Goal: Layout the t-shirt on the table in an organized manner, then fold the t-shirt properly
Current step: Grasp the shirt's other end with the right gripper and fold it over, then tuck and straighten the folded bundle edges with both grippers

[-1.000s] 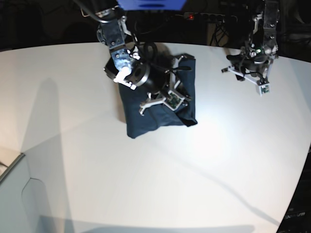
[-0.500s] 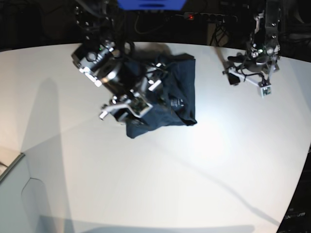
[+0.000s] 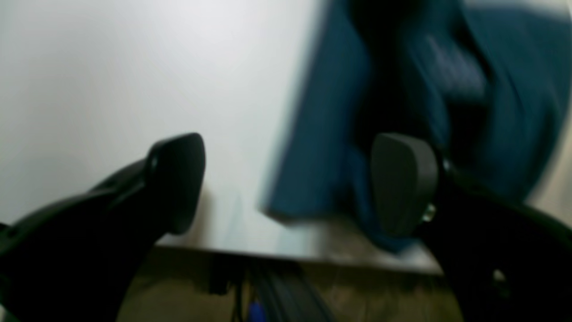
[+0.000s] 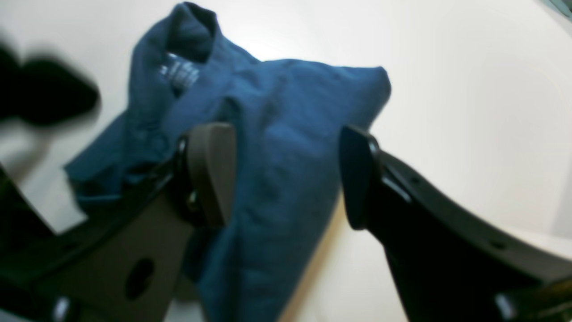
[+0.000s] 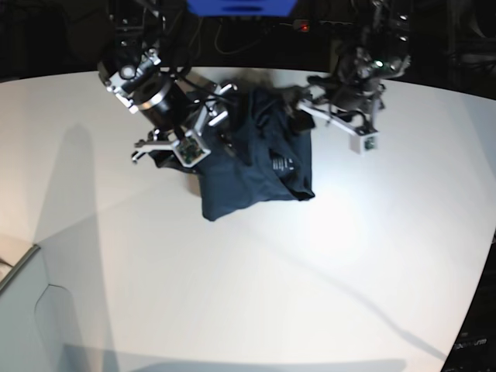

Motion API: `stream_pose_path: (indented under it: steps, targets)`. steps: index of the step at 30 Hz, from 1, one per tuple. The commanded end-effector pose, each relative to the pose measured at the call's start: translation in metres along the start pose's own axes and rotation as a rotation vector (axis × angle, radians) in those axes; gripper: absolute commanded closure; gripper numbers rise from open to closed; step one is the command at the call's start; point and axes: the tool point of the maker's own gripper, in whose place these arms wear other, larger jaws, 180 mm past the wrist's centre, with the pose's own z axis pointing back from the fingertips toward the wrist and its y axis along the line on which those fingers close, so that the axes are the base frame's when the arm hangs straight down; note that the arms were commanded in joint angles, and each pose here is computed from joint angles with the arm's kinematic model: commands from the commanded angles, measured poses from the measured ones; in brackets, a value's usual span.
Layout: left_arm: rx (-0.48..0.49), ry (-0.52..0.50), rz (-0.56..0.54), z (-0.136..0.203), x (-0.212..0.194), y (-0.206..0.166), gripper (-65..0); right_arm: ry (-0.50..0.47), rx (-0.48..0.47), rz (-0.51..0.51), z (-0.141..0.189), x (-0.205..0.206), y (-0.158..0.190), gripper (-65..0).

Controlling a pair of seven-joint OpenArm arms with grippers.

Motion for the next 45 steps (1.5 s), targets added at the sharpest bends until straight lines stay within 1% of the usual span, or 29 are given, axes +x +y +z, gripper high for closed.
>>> stream_pose_path:
  steps: [1,3,7,14,17,21,24,25,28,35,37,39,45]
  targets:
    - [-0.015,-0.029,-0.019,0.003,0.004,-0.006,-56.7,-0.074,-0.022,0.001,-0.001,0.021,-0.009,-36.7]
    - [-0.042,-0.013,-0.032,0.003,-0.008,-0.018,-56.7,-0.071,-0.04,-0.002,0.0,0.019,-0.016,-36.7]
    - [-0.089,0.001,-0.06,0.003,-0.018,-0.038,-56.7,-0.076,-0.065,0.007,-0.001,0.023,-0.027,-36.7]
    - [-0.145,0.034,-0.094,0.003,-0.031,-0.059,-56.7,-0.076,-0.066,0.006,-0.001,0.023,-0.027,-36.7]
    - [-0.131,0.062,-0.092,-0.004,-0.04,-0.056,-56.7,-0.072,-0.063,0.003,-0.002,0.021,-0.027,-36.7]
    - [-0.127,0.068,-0.105,-0.014,-0.038,-0.056,-56.7,-0.059,-0.055,-0.005,-0.003,0.015,-0.024,-36.7]
    - [-0.123,0.051,-0.111,-0.013,-0.031,-0.053,-56.7,-0.055,-0.052,-0.008,-0.004,0.013,-0.023,-36.7]
    - [-0.117,0.032,-0.104,-0.011,-0.023,-0.05,-56.7,-0.053,-0.052,-0.006,-0.004,0.013,-0.024,-36.7]
    - [-0.074,0.005,-0.091,-0.007,-0.012,-0.031,-56.7,-0.047,-0.052,0.005,-0.003,0.011,-0.026,-36.7]
    - [0.046,-0.003,-0.041,0.008,-0.013,0.023,-56.7,-0.041,-0.053,0.023,-0.001,0.008,-0.03,-36.7]
    - [0.063,-0.004,-0.028,0.01,-0.013,0.031,-56.7,-0.046,-0.055,0.025,-0.001,0.01,-0.032,-36.7]
    - [0.059,-0.013,-0.028,0.012,-0.011,0.029,-56.7,-0.048,-0.057,0.027,-0.002,0.012,-0.033,-36.7]
    - [0.004,-0.077,-0.03,0.028,0.007,0.007,-56.7,-0.049,-0.057,0.026,-0.002,0.012,-0.033,-36.7]
